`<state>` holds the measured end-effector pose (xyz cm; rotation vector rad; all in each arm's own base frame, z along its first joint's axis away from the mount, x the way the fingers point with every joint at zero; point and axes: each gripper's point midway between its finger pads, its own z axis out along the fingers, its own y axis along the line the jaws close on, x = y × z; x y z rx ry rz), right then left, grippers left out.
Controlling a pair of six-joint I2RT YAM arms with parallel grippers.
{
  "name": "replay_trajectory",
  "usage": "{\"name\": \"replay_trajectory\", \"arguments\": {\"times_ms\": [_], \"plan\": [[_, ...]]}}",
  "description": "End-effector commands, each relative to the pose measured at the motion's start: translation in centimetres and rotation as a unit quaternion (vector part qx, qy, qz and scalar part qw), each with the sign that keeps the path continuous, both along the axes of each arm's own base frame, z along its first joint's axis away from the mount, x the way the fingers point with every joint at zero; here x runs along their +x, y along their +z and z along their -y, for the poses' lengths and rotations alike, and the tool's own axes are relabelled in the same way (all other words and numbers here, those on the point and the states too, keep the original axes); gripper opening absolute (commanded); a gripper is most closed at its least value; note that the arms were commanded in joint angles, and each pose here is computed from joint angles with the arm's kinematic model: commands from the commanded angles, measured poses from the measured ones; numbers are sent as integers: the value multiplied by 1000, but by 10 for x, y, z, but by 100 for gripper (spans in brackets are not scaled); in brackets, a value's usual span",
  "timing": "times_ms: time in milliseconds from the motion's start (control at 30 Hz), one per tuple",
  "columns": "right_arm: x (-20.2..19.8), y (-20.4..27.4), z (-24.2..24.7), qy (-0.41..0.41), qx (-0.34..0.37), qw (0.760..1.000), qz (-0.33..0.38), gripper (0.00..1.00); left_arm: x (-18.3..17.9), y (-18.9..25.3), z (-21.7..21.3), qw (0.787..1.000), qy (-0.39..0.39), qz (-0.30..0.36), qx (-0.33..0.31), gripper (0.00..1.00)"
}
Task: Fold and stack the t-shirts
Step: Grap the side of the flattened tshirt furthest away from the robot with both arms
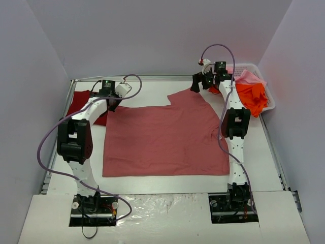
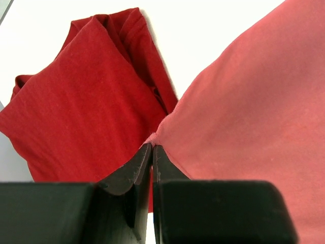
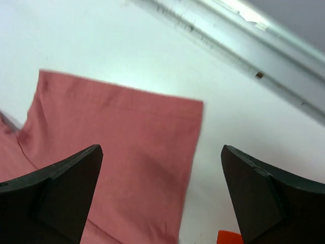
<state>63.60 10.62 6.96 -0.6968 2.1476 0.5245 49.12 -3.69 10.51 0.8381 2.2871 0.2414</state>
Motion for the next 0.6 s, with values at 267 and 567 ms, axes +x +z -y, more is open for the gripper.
{"name": "replay_trajectory", "arguments": {"times_ms": [267, 567], "plan": [[42, -19, -5, -82, 112, 990, 2, 100, 1, -5, -3, 1000, 10, -5, 12, 2], [41, -35, -8, -93, 156, 983, -30, 100, -1, -6, 1, 1000, 6, -5, 16, 2]]}}
